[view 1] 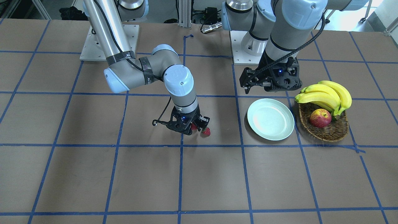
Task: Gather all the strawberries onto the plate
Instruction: 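Carry the strawberry toward the plate and release it near the others, then raise the right arm back to rest while the left gripper moves toward the strawberries, then lower the left gripper onto a strawberry and grasp it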
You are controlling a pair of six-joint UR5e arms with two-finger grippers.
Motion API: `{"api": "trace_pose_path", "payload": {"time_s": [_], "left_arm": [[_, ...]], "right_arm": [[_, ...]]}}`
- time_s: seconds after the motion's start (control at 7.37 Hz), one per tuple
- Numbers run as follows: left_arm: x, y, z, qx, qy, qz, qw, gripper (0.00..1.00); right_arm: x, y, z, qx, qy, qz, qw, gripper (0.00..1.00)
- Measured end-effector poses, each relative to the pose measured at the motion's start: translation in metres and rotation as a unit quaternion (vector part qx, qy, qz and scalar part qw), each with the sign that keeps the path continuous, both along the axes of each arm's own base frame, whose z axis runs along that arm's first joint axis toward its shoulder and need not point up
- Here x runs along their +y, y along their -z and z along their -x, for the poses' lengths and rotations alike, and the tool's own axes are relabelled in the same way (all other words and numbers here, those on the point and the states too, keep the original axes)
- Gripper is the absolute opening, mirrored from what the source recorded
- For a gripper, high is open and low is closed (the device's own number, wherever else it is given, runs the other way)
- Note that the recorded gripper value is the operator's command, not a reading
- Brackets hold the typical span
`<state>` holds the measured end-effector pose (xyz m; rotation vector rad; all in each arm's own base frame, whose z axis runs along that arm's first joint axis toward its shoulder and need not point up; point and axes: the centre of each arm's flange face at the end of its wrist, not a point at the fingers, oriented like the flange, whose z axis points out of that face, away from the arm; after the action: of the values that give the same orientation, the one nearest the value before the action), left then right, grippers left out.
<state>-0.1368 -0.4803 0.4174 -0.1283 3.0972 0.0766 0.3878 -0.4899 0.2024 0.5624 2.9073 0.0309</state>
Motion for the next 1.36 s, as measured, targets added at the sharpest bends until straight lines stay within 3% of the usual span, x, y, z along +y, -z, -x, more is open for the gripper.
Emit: {"api": "trace_pose_path", "payload": {"time_s": [0.27, 0.41, 0.68, 0.81, 1.09, 1.36], "left_arm": [[-0.002, 0.003, 0.001, 0.0, 0.0, -0.002, 1.0, 1.0], [-0.004, 0.005, 0.003, 0.001, -0.003, -0.001, 1.0, 1.0], [-0.015, 0.022, 0.013, 0.032, -0.015, 0.012, 0.9993, 1.0], [-0.02, 0.042, 0.022, 0.056, -0.022, 0.021, 0.9979, 1.0], [-0.021, 0.097, 0.044, 0.082, -0.053, 0.035, 0.9946, 1.0], [-0.025, 0.143, 0.063, 0.098, -0.096, 0.025, 0.9901, 1.0]], "right_arm": [[-0.023, -0.039, 0.013, -0.001, -0.01, 0.029, 0.9995, 1.0], [-0.037, -0.062, 0.042, 0.019, -0.032, 0.031, 0.9988, 1.0], [-0.069, -0.113, 0.15, 0.074, -0.098, 0.03, 0.992, 1.0], [-0.082, -0.14, 0.21, 0.084, -0.121, 0.024, 0.9887, 1.0], [-0.086, -0.209, 0.269, 0.089, -0.145, 0.013, 0.9853, 1.0], [-0.068, -0.286, 0.263, 0.093, -0.158, 0.027, 0.9826, 1.0]]}}
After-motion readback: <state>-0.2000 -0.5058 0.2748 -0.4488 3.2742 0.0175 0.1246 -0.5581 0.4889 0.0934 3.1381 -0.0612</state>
